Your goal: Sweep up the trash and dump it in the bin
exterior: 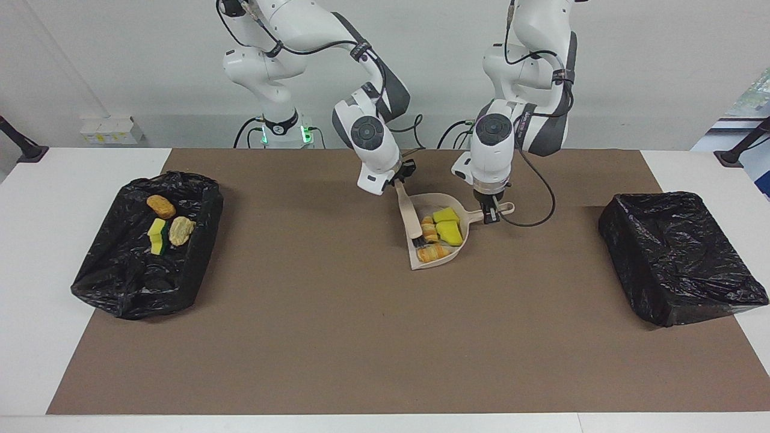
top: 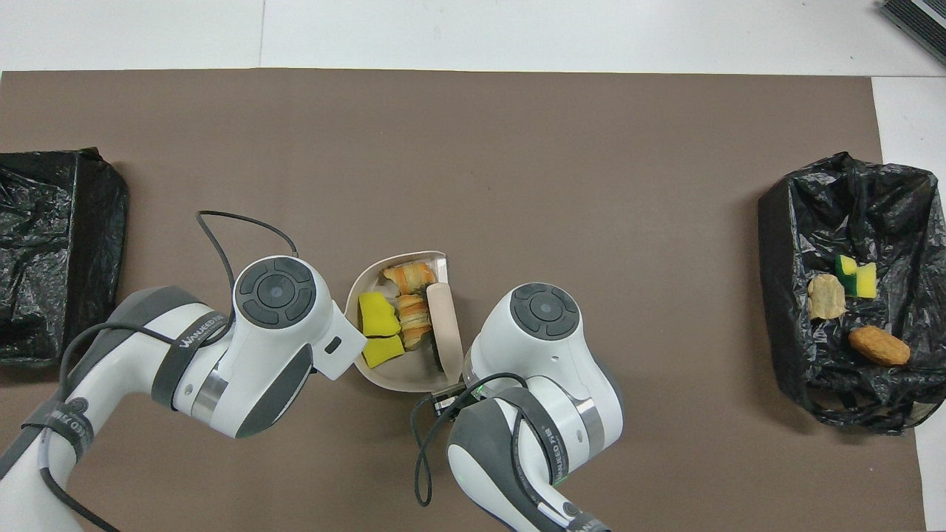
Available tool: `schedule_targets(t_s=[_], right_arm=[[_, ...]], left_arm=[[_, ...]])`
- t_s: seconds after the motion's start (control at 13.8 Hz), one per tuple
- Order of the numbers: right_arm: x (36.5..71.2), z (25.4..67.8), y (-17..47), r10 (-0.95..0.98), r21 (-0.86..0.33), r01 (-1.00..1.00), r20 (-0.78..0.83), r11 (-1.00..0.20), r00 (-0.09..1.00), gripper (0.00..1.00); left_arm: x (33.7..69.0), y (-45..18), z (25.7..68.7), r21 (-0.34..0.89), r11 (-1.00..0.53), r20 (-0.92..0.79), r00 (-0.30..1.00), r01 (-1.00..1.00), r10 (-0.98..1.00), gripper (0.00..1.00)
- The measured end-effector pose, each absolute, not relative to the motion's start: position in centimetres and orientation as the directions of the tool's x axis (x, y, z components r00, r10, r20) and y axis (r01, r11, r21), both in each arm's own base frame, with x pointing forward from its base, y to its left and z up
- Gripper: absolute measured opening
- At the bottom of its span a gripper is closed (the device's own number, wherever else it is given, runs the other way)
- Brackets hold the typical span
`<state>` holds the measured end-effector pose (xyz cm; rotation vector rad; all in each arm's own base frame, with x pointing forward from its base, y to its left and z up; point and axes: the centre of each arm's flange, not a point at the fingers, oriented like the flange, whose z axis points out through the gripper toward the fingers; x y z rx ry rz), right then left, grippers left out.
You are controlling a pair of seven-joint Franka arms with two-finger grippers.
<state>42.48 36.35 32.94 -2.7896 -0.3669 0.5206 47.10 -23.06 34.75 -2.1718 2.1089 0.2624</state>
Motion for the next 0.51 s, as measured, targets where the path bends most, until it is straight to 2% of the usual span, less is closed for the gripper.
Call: schedule_targets(t_s=[0.15,0.51], right_arm=[[42.8,33.7,35.7,0.291,-0.311,0.188,-0.325,-0.931,0.9,0.26],[43.2,38.7,31.1,0.214,-0.262,0.127,-0.34,-0.957,0.916,0.26]], left_arm=[[47.1,-23.1,34.8,0.046,-0.034,-0.194,0.025,-0.998,-0.981,0.31],[47.7,-22.1,34.9,0.035,-0.049,-0.187,0.042,-0.998,-0.982,0.31]])
